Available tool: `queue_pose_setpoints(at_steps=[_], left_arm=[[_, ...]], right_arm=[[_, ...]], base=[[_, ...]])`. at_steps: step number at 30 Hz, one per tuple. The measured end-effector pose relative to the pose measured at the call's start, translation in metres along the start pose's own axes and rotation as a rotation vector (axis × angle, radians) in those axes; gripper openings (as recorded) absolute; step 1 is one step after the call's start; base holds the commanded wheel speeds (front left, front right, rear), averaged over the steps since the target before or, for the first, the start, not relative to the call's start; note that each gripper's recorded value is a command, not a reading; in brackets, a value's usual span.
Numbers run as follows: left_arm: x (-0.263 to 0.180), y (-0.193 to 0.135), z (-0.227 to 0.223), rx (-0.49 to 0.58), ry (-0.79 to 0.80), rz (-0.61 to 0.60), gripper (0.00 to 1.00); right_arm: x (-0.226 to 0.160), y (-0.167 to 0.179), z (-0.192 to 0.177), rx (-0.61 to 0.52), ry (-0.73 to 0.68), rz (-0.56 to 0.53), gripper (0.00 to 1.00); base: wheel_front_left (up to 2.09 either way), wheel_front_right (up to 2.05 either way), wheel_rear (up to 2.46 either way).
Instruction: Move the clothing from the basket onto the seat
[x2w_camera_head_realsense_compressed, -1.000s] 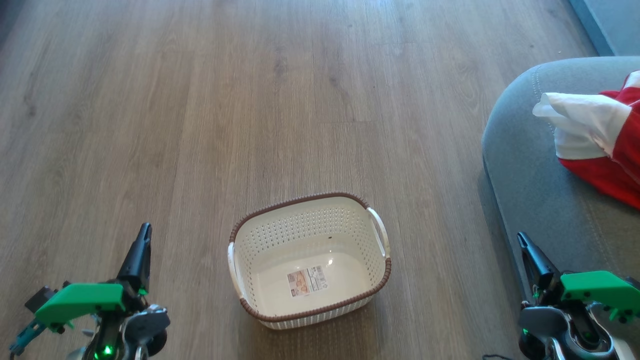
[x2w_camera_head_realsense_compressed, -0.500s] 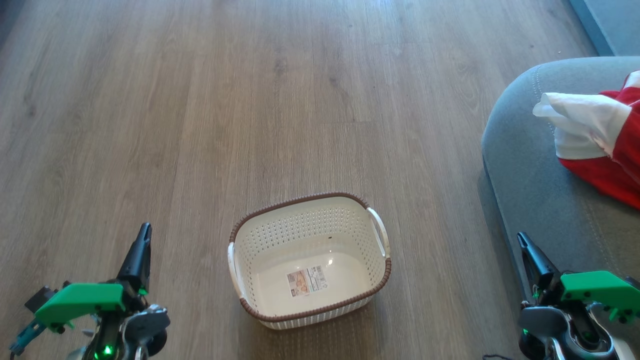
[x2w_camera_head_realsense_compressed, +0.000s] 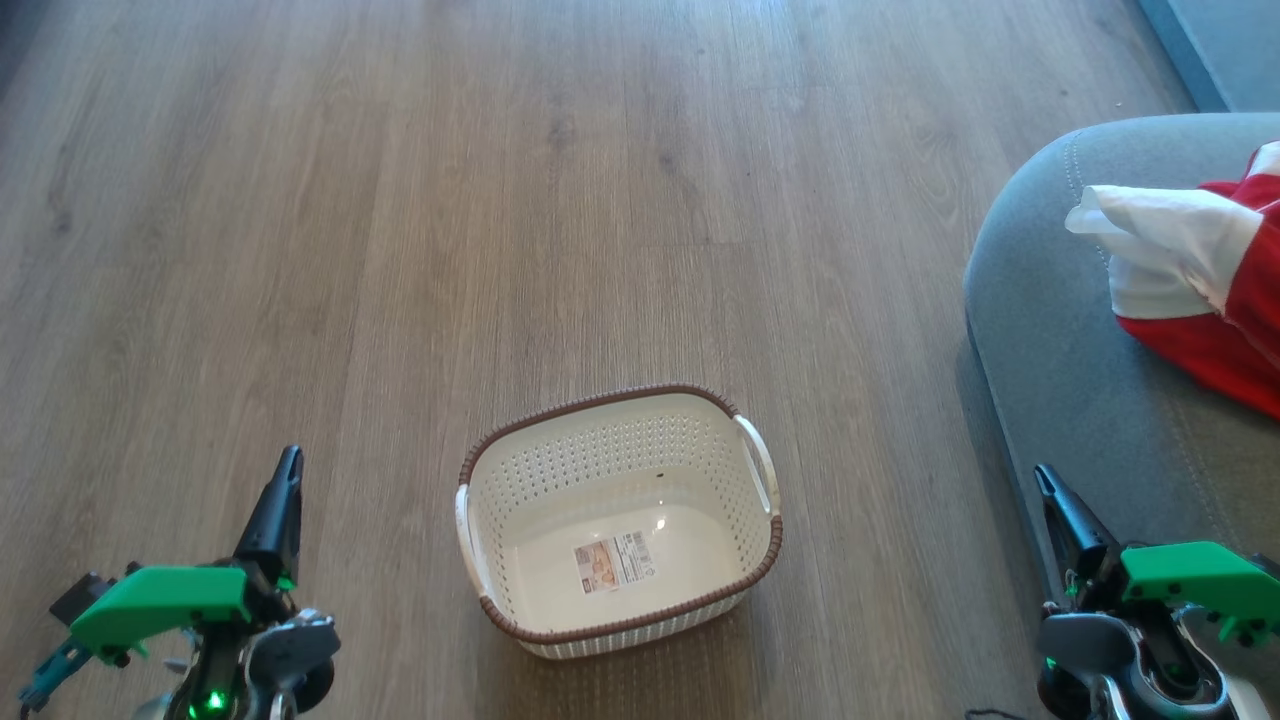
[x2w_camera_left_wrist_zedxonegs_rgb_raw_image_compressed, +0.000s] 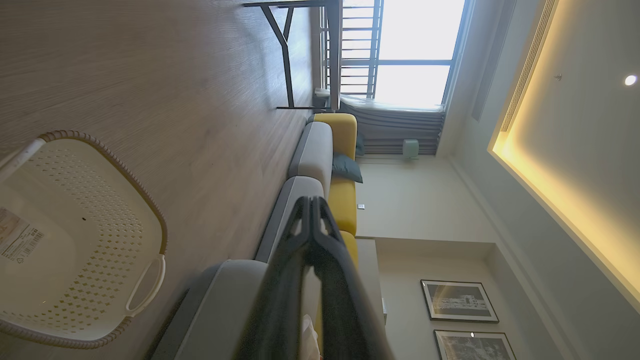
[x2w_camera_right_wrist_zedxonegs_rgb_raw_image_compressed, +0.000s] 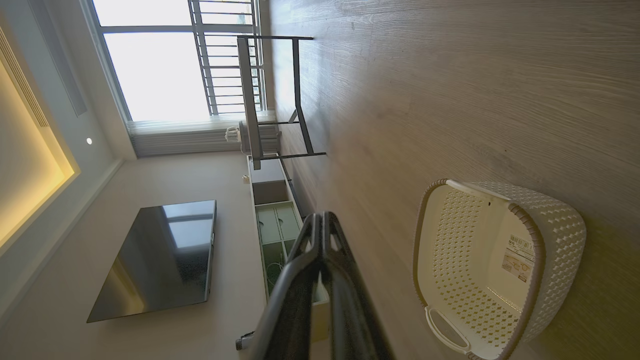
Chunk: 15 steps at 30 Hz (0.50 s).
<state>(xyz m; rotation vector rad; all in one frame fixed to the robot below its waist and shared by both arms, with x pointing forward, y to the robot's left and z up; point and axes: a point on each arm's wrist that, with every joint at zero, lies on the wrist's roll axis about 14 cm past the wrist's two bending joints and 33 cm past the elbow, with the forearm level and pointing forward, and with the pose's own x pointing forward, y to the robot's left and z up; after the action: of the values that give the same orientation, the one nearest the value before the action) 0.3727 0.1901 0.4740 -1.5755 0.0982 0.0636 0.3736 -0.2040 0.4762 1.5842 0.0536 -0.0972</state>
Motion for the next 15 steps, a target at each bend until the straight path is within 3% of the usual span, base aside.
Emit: queue_pose_setpoints(at_steps=[15], left_arm=[[0.0000,0.0000,0.0001,0.000,0.000,0.000,0.00]], right_arm=[[0.0000,0.0000,0.0000,0.000,0.000,0.000,0.00]], base=[[0.00,0.00,0.00]])
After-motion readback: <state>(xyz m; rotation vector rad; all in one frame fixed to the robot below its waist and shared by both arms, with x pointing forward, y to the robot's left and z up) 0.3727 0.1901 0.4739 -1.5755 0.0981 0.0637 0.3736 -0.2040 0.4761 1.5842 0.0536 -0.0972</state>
